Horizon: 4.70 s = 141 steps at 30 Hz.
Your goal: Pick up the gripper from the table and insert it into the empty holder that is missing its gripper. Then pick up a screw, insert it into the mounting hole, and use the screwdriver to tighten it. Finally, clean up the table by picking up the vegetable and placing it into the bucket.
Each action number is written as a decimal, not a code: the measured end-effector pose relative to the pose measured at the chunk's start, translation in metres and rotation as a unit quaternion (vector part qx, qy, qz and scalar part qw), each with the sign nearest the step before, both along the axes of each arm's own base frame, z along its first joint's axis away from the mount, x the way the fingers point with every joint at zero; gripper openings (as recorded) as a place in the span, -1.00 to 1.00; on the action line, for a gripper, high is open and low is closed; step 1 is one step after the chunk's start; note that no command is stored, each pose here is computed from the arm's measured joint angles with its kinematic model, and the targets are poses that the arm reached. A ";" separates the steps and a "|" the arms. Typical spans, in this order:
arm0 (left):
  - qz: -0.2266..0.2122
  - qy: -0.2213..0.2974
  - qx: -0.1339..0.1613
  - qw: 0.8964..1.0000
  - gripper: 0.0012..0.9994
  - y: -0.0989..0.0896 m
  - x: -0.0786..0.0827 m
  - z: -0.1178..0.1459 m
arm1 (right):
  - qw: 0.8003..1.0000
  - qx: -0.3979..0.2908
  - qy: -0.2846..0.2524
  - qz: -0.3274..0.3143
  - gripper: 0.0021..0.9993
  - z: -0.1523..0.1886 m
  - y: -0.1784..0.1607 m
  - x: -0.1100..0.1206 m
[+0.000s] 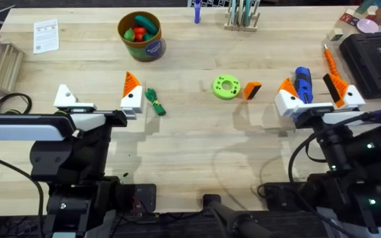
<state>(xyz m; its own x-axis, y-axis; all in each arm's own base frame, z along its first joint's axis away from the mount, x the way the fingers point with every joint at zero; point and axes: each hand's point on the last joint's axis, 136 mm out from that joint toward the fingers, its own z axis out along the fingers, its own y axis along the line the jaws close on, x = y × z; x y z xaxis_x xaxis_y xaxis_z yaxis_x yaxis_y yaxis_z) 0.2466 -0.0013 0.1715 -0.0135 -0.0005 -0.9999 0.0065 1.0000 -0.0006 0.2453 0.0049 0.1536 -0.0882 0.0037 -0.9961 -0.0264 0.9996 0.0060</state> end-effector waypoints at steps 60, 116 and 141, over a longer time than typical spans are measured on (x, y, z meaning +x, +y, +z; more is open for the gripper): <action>-0.016 0.491 0.000 0.871 0.97 -0.005 0.029 0.018 | 0.874 -0.011 0.485 0.023 0.98 0.054 0.005 0.012; 0.198 0.701 -0.210 0.652 -1.00 -0.073 0.027 -0.139 | 0.865 -0.011 0.500 0.023 0.98 0.046 0.005 0.016; 0.055 0.596 -0.166 0.783 -1.00 -0.074 0.035 0.015 | 0.865 -0.011 0.500 0.023 0.98 0.046 0.005 0.016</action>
